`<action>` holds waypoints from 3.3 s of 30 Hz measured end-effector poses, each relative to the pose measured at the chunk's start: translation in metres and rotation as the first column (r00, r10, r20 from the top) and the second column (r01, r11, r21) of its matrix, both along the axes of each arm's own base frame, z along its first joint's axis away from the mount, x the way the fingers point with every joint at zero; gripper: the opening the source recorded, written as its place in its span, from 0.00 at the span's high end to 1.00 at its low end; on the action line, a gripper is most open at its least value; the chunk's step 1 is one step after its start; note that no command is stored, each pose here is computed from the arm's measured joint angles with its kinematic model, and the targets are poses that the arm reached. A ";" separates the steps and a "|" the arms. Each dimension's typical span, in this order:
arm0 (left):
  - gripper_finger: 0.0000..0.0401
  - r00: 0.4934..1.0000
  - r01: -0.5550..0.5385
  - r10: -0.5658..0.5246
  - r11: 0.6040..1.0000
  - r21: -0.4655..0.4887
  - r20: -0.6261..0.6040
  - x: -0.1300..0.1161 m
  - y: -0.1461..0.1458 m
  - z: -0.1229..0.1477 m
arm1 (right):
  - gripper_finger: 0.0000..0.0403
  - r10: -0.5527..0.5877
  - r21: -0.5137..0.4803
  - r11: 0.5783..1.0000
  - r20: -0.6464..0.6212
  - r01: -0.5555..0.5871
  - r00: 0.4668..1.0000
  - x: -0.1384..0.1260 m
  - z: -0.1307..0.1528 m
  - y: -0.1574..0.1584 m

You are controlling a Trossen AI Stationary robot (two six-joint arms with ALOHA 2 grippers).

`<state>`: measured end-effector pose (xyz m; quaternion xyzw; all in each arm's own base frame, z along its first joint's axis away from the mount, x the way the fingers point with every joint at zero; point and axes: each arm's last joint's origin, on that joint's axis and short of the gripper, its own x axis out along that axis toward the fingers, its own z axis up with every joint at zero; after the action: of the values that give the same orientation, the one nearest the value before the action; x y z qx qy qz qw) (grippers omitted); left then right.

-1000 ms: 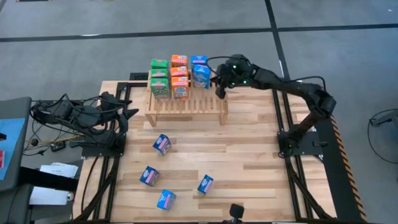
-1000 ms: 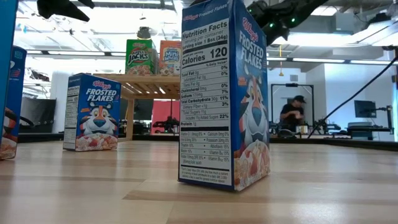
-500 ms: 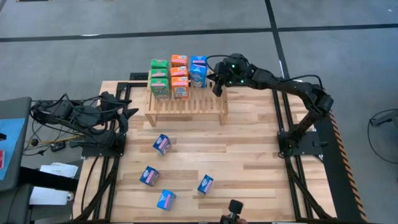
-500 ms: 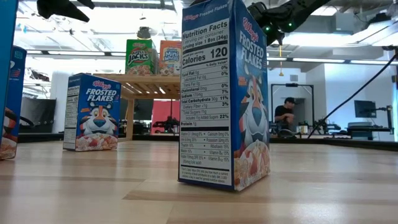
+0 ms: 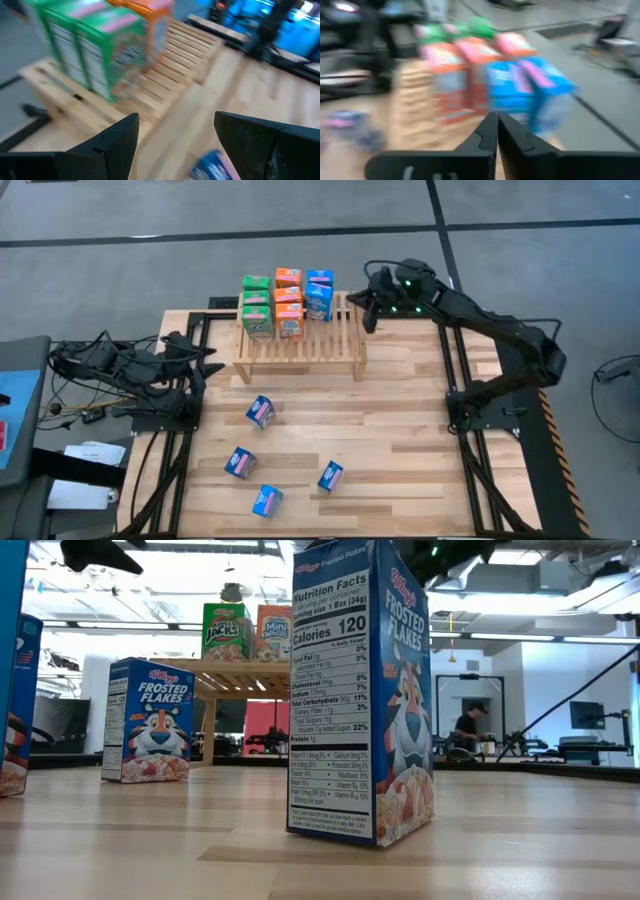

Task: Stack cereal on shelf
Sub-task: Put the light blue cereal box on the shelf aligned with the other light blue cereal boxes

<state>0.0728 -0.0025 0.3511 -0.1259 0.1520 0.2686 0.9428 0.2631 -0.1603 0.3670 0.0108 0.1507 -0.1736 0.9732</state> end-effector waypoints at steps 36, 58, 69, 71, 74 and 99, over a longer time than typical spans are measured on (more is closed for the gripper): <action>0.38 0.676 0.484 -0.713 0.619 -0.619 -0.185 0.046 -0.175 -0.056 | 0.34 0.588 0.095 0.808 -0.061 -0.581 0.807 0.157 -0.056 0.250; 0.38 0.814 0.294 -0.546 0.683 -0.668 -0.199 0.050 -0.184 -0.068 | 0.15 0.864 0.000 0.415 -0.314 -0.910 0.394 0.243 -0.110 0.369; 0.38 0.831 0.293 -0.523 0.704 -0.647 -0.192 0.050 -0.183 -0.068 | 0.16 0.822 -0.025 0.473 -0.348 -0.881 0.451 0.253 -0.115 0.348; 0.38 0.828 0.298 -0.526 0.706 -0.643 -0.194 0.050 -0.183 -0.068 | 0.16 0.836 -0.003 0.462 -0.332 -0.887 0.437 0.253 -0.115 0.346; 0.38 0.823 0.308 -0.532 0.715 -0.628 -0.201 0.049 -0.182 -0.068 | 0.16 0.845 -0.001 0.449 -0.324 -0.893 0.425 0.254 -0.118 0.345; 0.38 0.846 0.325 -0.482 0.805 -0.497 -0.228 0.049 -0.175 -0.071 | 0.18 0.893 0.127 0.427 -0.218 -0.895 0.395 0.277 -0.158 0.328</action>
<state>0.1217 -0.1778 0.2804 -0.2505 0.3942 0.0348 0.8836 0.5396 0.1672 0.2086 -0.0990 0.2541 0.3739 0.8865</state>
